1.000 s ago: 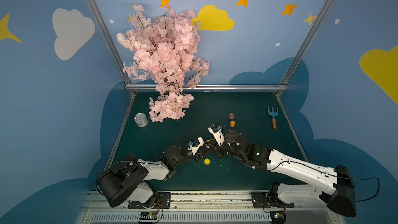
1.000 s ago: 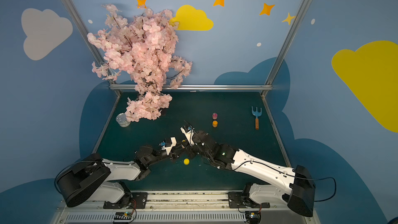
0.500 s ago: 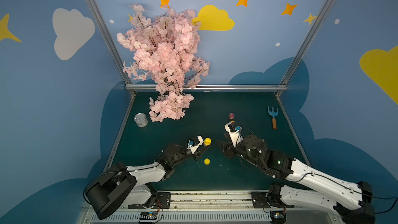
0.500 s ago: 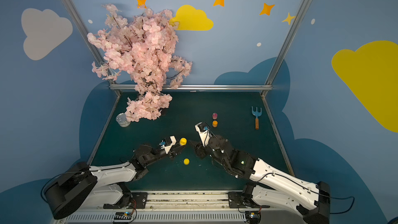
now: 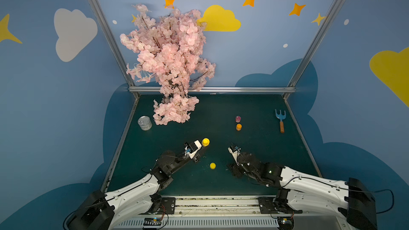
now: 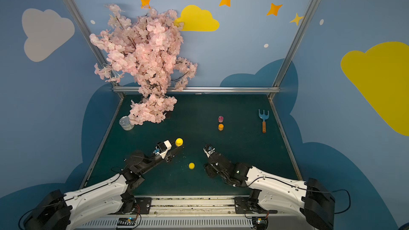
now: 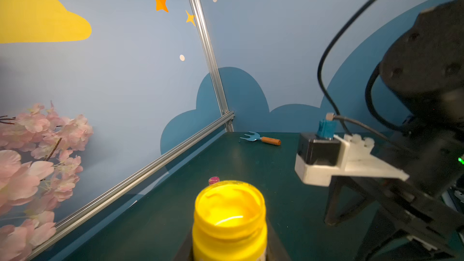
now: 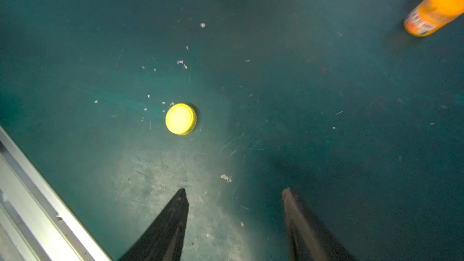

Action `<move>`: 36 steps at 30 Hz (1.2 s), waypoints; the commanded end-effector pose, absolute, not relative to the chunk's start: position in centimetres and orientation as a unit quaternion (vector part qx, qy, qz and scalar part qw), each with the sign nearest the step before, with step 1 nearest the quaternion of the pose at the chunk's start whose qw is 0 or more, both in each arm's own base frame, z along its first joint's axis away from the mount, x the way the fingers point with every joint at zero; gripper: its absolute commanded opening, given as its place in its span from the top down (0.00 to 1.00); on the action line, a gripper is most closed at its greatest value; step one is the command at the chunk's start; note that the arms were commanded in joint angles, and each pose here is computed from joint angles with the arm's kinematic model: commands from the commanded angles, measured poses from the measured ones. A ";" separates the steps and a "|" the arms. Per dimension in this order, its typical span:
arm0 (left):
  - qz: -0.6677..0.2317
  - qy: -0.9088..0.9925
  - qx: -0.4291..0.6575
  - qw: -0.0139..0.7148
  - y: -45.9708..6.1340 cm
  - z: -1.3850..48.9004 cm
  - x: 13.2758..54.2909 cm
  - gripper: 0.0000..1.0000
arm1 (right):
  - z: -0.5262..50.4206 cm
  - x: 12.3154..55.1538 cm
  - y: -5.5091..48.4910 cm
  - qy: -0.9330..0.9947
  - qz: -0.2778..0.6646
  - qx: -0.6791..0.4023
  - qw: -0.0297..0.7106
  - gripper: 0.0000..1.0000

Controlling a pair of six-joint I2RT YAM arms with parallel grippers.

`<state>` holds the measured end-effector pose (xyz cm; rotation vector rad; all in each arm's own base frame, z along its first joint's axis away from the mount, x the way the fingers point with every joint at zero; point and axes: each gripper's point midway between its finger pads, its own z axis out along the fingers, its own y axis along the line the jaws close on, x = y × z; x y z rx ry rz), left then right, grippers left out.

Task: Close the paint jar lid
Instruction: Pick up the lid from the center of the board.

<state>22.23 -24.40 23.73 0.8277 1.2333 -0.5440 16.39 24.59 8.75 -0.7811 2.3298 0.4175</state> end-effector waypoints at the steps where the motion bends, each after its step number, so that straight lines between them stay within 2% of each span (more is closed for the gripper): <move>1: -0.224 0.560 0.363 0.710 -23.7 23.6 22.5 0.66 | 9.6 16.4 27.8 0.881 0.190 -0.309 0.302 0.38; 11: -0.197 0.559 0.344 0.728 -22.7 24.2 22.6 0.66 | 7.0 16.1 33.2 0.878 0.154 -0.370 0.262 0.38; 17: -0.162 0.563 0.311 0.748 -21.1 24.8 23.2 0.66 | 5.4 16.2 33.9 0.885 0.131 -0.372 0.247 0.39; 25: -0.159 0.565 0.310 0.748 -21.1 24.7 23.3 0.66 | 4.4 16.7 33.9 0.893 0.109 -0.364 0.242 0.42; 32: -0.158 0.566 0.309 0.748 -21.0 24.7 23.3 0.66 | 3.4 17.2 33.8 0.899 0.088 -0.359 0.236 0.52; 36: -0.156 0.565 0.306 0.750 -20.9 24.8 23.3 0.65 | 3.2 17.5 33.5 0.903 0.077 -0.350 0.238 0.53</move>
